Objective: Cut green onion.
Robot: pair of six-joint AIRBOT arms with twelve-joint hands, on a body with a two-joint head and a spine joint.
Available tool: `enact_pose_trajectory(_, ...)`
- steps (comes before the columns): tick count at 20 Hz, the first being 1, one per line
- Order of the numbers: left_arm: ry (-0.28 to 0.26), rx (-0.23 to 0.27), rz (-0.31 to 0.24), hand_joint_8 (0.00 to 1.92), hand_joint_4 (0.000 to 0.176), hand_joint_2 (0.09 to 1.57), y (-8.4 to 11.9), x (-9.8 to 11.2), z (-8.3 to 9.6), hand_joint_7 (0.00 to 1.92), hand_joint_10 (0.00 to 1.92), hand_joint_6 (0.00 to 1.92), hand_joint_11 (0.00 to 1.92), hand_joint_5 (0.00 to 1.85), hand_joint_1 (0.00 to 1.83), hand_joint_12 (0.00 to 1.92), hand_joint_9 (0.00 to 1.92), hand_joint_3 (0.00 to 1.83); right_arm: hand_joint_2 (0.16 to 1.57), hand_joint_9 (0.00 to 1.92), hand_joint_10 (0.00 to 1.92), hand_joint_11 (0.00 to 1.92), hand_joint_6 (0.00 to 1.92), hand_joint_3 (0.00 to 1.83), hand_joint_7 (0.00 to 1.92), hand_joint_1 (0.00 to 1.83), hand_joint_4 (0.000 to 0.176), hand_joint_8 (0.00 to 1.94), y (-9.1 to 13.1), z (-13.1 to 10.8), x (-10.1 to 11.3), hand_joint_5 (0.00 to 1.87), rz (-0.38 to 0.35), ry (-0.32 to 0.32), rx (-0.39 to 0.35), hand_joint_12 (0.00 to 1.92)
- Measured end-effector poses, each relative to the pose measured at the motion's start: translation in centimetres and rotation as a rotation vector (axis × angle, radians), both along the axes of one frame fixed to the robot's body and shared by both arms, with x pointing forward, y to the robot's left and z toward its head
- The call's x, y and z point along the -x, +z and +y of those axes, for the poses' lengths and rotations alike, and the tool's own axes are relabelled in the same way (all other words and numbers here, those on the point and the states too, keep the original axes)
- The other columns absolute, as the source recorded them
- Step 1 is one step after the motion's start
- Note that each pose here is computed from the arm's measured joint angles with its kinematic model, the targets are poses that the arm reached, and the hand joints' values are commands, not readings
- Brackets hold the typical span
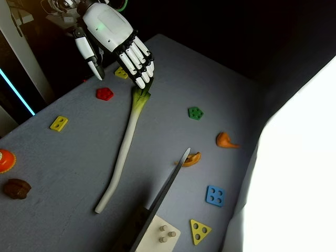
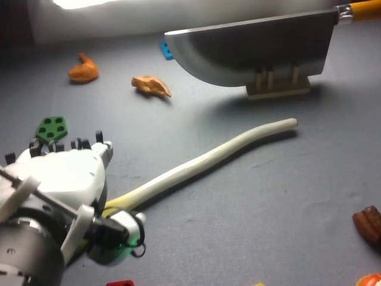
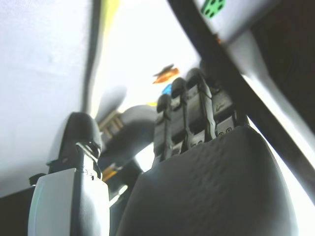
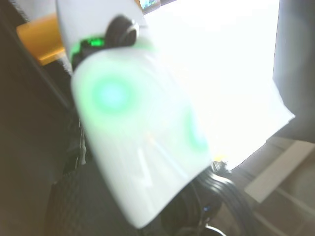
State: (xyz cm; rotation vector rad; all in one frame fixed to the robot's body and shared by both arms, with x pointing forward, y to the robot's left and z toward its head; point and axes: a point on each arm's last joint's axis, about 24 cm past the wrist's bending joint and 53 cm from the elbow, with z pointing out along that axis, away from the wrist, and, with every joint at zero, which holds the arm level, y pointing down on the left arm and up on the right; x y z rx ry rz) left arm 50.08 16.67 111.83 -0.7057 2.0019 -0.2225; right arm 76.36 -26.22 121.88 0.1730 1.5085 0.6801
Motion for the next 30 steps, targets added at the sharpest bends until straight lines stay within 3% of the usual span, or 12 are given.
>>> enact_pose_trajectory(5, 0.038, 0.038, 0.012, 0.0, 0.054, 1.3, -0.9, 0.5, 0.4, 0.09, 0.0, 0.01, 0.0, 0.13, 0.54, 0.73, 0.18, 0.02, 1.0, 0.0, 0.0, 0.0, 0.0, 0.0, 0.0, 1.03, 0.0, 0.0, -0.7, 1.0, -1.9, 0.0, -0.015, 0.023, 0.002, 0.0)
enact_pose_trajectory(8, 0.049, 0.062, 0.023, 0.01, 0.061, 1.28, -1.5, 0.8, 0.3, 0.13, 0.0, 0.01, 0.0, 0.14, 0.55, 0.56, 0.15, 0.0, 0.99, 0.0, 0.0, 0.0, 0.0, 0.0, 0.0, 1.08, 0.0, 0.0, -0.9, 1.3, -3.0, 0.0, -0.021, 0.024, 0.0, 0.0)
enact_pose_trajectory(11, 0.035, 0.049, -0.004, 0.01, 0.051, 1.29, -1.3, 0.7, 0.0, 0.18, 0.02, 0.0, 0.0, 0.11, 0.56, 0.56, 0.21, 0.0, 0.99, 0.0, 0.0, 0.0, 0.0, 0.0, 0.0, 1.08, 0.009, 0.0, -1.6, 2.4, -3.6, 0.0, -0.022, 0.039, 0.015, 0.0)
enact_pose_trajectory(13, 0.022, 0.056, -0.046, 0.0, 0.042, 1.3, -0.9, 0.4, -0.5, 0.2, 0.02, 0.0, 0.0, 0.12, 0.6, 0.65, 0.25, 0.0, 0.98, 0.0, 0.0, 0.0, 0.0, 0.0, 0.0, 1.02, 0.0, 0.0, -1.9, 2.9, -3.9, 0.0, -0.022, 0.042, 0.02, 0.0)
enact_pose_trajectory(14, 0.021, 0.068, -0.059, 0.02, 0.039, 1.28, -1.0, 0.5, -0.7, 0.25, 0.04, 0.0, 0.0, 0.1, 0.63, 0.82, 0.3, 0.0, 0.98, 0.0, 0.0, 0.0, 0.0, 0.0, 0.0, 1.04, 0.013, 0.0, -2.0, 2.8, -4.2, 0.0, -0.023, 0.039, 0.022, 0.0)
enact_pose_trajectory(16, 0.022, 0.069, -0.048, 0.01, 0.038, 1.28, -1.6, 1.1, -0.8, 0.26, 0.03, 0.0, 0.0, 0.1, 0.65, 0.88, 0.3, 0.0, 0.98, 0.0, 0.0, 0.0, 0.0, 0.0, 0.0, 1.05, 0.014, 0.0, -2.1, 2.6, -4.7, 0.0, -0.027, 0.034, 0.024, 0.0)
enact_pose_trajectory(19, 0.006, 0.062, -0.035, 0.0, 0.034, 1.28, -2.3, 1.9, -1.4, 0.27, 0.02, 0.0, 0.0, 0.1, 0.66, 0.79, 0.28, 0.0, 0.97, 0.0, 0.0, 0.0, 0.0, 0.0, 0.0, 1.06, 0.014, 0.0, -2.4, 2.6, -5.3, 0.0, -0.024, 0.031, 0.016, 0.0)
enact_pose_trajectory(22, -0.011, 0.076, -0.042, 0.0, 0.046, 1.26, -2.5, 2.2, -2.3, 0.25, 0.0, 0.01, 0.0, 0.13, 0.72, 0.72, 0.22, 0.0, 0.98, 0.0, 0.0, 0.0, 0.0, 0.0, 0.0, 1.08, 0.018, 0.0, -2.7, 3.8, -5.4, 0.0, -0.026, 0.051, 0.024, 0.0)
enact_pose_trajectory(23, -0.017, 0.078, -0.04, 0.01, 0.039, 1.26, -2.5, 2.3, -2.5, 0.26, 0.01, 0.01, 0.0, 0.15, 0.7, 0.75, 0.25, 0.0, 0.96, 0.0, 0.0, 0.0, 0.0, 0.0, 0.0, 1.1, 0.009, 0.0, -2.8, 3.9, -5.6, 0.0, -0.025, 0.05, 0.021, 0.0)
enact_pose_trajectory(25, -0.023, 0.079, -0.046, 0.01, 0.024, 1.28, -2.4, 2.3, -2.6, 0.33, 0.04, 0.01, 0.0, 0.17, 0.69, 0.9, 0.38, 0.0, 0.95, 0.0, 0.0, 0.0, 0.0, 0.0, 0.0, 1.11, 0.013, 0.0, -2.8, 3.7, -6.0, 0.0, -0.028, 0.043, 0.016, 0.0)
enact_pose_trajectory(27, -0.023, 0.073, -0.05, 0.0, 0.022, 1.25, -2.4, 2.4, -2.5, 0.25, 0.01, 0.0, 0.0, 0.15, 0.74, 0.91, 0.3, 0.0, 0.96, 0.0, 0.0, 0.0, 0.0, 0.0, 0.0, 1.08, 0.01, 0.0, -2.9, 3.5, -6.4, 0.0, -0.028, 0.035, 0.011, 0.0)
enact_pose_trajectory(30, -0.023, 0.069, -0.049, 0.0, 0.03, 1.26, -2.5, 2.4, -2.4, 0.21, 0.0, 0.0, 0.0, 0.12, 0.73, 0.9, 0.25, 0.0, 0.95, 0.0, 0.0, 0.0, 0.0, 0.0, 0.0, 1.08, 0.021, 0.0, -2.8, 3.7, -6.7, 0.0, -0.027, 0.031, 0.007, 0.0)
